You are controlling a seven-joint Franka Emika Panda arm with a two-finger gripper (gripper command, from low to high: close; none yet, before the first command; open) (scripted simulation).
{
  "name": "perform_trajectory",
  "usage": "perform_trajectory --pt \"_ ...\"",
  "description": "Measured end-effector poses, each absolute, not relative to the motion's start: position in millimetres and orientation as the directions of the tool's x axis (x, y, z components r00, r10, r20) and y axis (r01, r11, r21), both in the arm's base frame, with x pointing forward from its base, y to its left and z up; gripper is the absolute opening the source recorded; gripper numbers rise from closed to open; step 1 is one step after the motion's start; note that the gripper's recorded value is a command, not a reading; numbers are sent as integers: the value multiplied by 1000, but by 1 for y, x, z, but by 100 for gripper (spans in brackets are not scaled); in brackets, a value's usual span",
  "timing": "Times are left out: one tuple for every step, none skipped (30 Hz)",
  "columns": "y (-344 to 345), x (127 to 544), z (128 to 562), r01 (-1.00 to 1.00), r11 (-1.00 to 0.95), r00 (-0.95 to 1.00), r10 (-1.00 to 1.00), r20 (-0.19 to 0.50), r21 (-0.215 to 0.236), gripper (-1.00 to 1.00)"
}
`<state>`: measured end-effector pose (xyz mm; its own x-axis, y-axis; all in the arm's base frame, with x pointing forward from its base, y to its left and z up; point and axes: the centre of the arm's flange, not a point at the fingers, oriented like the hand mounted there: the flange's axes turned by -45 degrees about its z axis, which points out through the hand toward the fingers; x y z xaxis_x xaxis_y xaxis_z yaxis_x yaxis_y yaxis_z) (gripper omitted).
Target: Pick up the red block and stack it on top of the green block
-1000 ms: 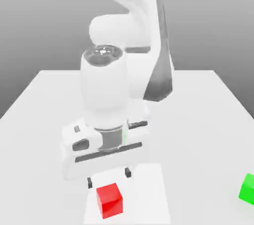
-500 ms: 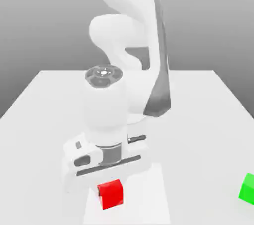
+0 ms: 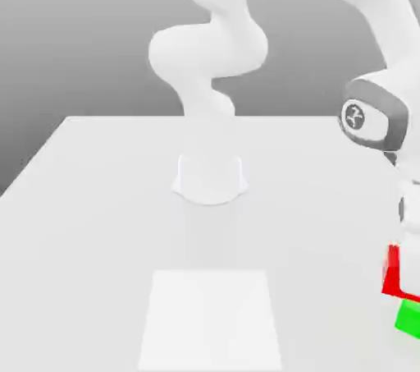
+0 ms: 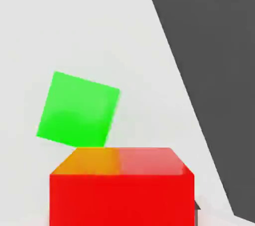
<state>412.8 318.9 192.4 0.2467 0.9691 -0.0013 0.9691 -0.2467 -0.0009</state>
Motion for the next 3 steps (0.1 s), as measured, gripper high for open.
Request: perform_trajectory --pt "322 411 185 971 -238 238 971 -1 -1 100" --pt "322 411 185 971 -238 238 971 -1 -1 100" --pt "322 411 185 971 -238 238 971 -1 -1 100"
